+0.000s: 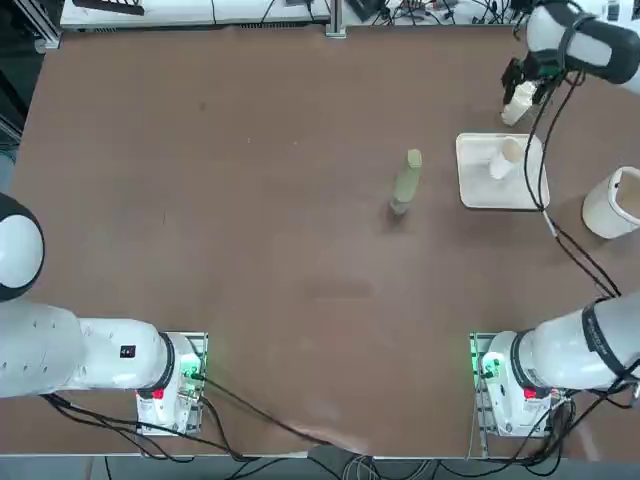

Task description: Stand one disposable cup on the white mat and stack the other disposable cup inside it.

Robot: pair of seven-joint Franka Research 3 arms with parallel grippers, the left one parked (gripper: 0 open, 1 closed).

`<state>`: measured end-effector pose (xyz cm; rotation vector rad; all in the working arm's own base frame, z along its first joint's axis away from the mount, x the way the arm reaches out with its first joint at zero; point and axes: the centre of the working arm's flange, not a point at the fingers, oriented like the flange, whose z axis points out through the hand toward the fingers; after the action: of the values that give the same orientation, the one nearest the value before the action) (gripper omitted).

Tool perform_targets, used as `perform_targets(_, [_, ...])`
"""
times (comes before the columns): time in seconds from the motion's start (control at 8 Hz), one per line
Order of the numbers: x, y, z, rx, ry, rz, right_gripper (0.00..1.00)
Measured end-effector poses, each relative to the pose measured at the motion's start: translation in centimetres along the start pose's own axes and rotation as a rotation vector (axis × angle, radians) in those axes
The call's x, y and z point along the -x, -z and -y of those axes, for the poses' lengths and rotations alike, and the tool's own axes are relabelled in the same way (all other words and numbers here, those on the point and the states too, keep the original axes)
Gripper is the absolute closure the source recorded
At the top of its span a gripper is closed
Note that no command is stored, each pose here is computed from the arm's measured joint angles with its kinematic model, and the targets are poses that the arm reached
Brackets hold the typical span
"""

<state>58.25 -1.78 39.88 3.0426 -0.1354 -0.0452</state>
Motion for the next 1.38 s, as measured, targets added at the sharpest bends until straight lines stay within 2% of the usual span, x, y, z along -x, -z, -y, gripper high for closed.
perform_targets(0.38, [-5.7,-3.8,-2.9,0.009,0.016,-0.034,0.05])
perform_targets(0.62, [-8.5,-7.4,-3.0,0.015,0.019,-0.024,0.05])
perform_targets(0.88, [-9.9,-10.4,-2.6,0.019,0.025,-0.009,0.05])
perform_targets(1.38, [-10.1,-12.1,-3.7,0.02,0.009,0.007,0.19])
